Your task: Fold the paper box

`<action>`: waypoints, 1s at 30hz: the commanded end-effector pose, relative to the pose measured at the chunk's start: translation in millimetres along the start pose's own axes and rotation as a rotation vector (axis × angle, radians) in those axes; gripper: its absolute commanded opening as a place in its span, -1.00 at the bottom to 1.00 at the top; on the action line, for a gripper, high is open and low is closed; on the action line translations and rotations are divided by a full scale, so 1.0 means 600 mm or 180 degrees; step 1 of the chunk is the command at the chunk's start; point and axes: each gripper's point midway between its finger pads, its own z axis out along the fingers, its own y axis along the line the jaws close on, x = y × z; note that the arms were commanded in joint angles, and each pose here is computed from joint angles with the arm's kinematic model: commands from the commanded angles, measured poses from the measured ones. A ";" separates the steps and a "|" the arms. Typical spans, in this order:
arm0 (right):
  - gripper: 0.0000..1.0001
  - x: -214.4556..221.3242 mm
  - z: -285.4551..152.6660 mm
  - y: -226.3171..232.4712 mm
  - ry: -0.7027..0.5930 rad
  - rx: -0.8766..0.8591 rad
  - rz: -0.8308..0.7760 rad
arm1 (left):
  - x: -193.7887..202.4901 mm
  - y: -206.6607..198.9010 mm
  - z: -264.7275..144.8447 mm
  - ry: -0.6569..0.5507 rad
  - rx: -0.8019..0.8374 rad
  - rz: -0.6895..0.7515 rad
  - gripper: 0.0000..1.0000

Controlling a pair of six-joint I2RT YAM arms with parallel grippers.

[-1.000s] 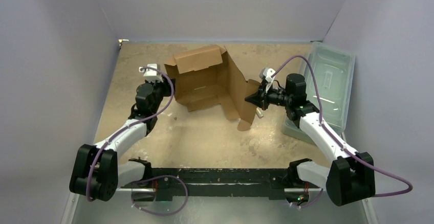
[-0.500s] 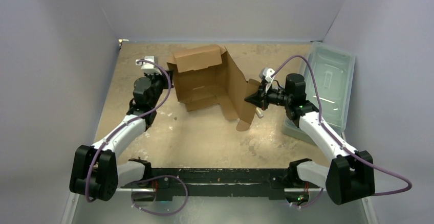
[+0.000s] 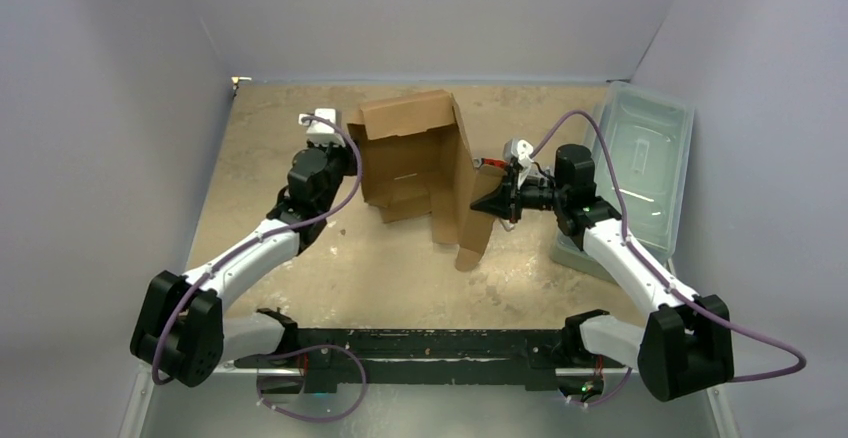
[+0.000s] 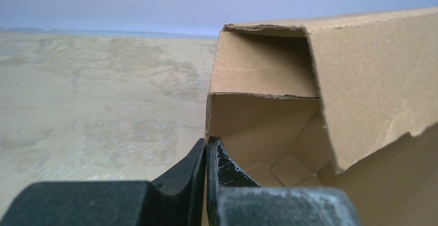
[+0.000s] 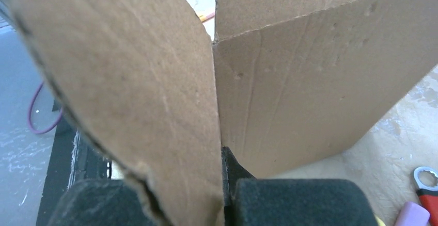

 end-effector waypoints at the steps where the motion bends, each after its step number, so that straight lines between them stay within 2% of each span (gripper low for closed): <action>1: -1.00 -0.017 -0.003 0.026 -0.0055 -0.0226 -0.0176 | -0.038 0.073 -0.010 -0.0123 -0.0823 0.0261 -1.00; 5: -1.00 -0.014 -0.003 0.023 -0.0002 -0.0195 -0.0211 | -0.057 0.089 -0.021 -0.0150 -0.0970 0.0516 -1.00; 12: -0.97 -0.009 -0.013 -0.038 0.0165 0.0485 -0.0246 | -0.073 0.064 -0.037 -0.0419 -0.0607 0.0639 -1.00; 19: -0.32 -0.040 -0.045 -0.068 0.0084 0.0921 -0.0356 | -0.056 0.059 -0.053 -0.0436 -0.0453 0.0742 -1.00; 24: -0.01 -0.063 -0.052 -0.071 -0.0070 0.0949 -0.0270 | -0.050 0.055 -0.065 -0.0434 -0.0366 0.0746 -1.00; 30: -0.01 -0.095 -0.046 -0.081 -0.0199 0.0941 -0.0224 | -0.048 0.049 -0.075 -0.0419 -0.0306 0.0655 -1.00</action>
